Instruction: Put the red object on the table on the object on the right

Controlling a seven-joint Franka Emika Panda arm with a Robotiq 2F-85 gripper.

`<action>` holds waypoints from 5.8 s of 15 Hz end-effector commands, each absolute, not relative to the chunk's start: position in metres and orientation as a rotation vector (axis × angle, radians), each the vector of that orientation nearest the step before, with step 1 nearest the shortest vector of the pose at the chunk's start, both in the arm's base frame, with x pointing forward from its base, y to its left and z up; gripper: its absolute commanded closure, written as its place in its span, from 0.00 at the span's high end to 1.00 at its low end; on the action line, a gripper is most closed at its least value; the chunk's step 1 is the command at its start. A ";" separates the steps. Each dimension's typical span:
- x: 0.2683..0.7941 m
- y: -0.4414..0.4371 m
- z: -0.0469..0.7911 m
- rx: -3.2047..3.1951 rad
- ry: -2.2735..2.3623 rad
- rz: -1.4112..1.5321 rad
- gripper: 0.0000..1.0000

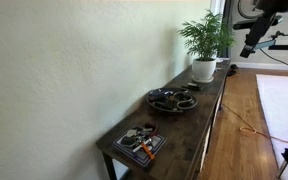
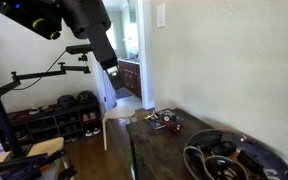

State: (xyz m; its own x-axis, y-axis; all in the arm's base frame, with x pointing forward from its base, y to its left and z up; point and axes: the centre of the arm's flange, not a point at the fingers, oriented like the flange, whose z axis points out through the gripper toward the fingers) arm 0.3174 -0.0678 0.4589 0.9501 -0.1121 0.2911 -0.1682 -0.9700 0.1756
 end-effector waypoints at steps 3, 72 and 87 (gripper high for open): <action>0.315 -0.067 0.447 2.913 -0.209 0.377 1.00; 0.624 0.022 0.283 3.060 -0.066 0.144 1.00; 0.662 0.032 0.220 3.092 -0.092 0.066 1.00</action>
